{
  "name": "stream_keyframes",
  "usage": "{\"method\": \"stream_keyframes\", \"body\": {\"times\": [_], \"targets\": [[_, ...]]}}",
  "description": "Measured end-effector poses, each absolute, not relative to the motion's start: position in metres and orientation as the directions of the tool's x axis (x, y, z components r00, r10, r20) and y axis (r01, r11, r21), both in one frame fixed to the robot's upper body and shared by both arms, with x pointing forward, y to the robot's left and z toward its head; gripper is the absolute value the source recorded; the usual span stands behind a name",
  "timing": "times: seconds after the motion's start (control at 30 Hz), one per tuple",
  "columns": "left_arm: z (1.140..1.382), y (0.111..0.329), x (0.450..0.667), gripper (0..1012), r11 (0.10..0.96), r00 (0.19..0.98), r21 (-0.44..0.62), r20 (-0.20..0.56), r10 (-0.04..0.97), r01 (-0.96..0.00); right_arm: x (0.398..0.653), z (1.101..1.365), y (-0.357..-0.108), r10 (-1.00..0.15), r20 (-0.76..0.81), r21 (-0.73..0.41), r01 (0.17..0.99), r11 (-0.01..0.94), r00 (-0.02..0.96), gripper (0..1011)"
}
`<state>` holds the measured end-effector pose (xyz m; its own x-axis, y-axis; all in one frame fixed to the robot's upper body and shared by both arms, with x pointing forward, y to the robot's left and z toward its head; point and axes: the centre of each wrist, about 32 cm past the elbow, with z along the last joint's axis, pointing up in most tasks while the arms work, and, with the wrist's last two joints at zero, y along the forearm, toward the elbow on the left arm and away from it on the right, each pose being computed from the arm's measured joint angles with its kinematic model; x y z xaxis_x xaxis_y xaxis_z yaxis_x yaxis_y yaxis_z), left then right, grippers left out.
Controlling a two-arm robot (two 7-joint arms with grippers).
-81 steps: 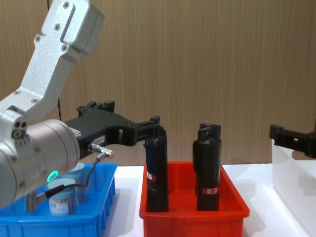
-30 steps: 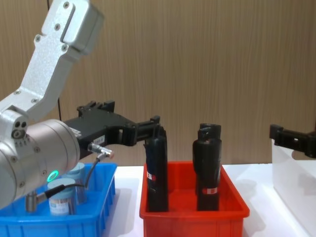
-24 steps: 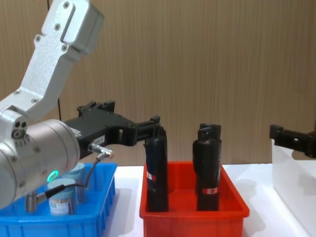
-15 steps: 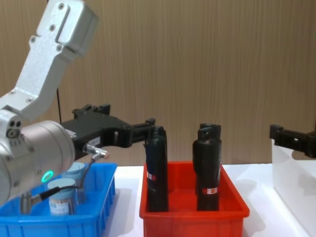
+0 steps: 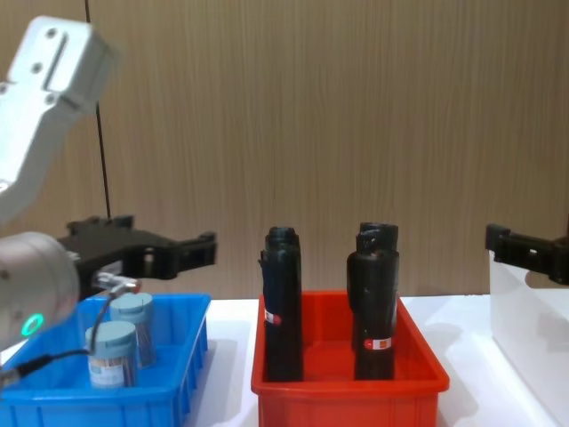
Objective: Pick the cotton swabs from the blue box and place them into the white box.
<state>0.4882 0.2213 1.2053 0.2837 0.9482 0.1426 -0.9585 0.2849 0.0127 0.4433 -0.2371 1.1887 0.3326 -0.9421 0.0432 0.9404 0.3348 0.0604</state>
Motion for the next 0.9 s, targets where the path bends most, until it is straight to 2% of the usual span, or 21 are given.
{"method": "stream_keyframes", "body": {"times": [0.5, 0.9], "targets": [[1.193, 0.251, 0.498, 1004, 0.147, 0.155, 0.111, 0.063, 0.986, -0.983, 0.443, 1.189, -0.237, -0.942, 0.043, 0.060, 0.940, 0.335, 0.333, 1001], [1.185, 0.270, 0.516, 1004, 0.120, 0.129, 0.179, 0.040, 0.991, -0.977, 0.443, 1.189, -0.237, -0.942, 0.043, 0.060, 0.940, 0.335, 0.333, 1001]]}}
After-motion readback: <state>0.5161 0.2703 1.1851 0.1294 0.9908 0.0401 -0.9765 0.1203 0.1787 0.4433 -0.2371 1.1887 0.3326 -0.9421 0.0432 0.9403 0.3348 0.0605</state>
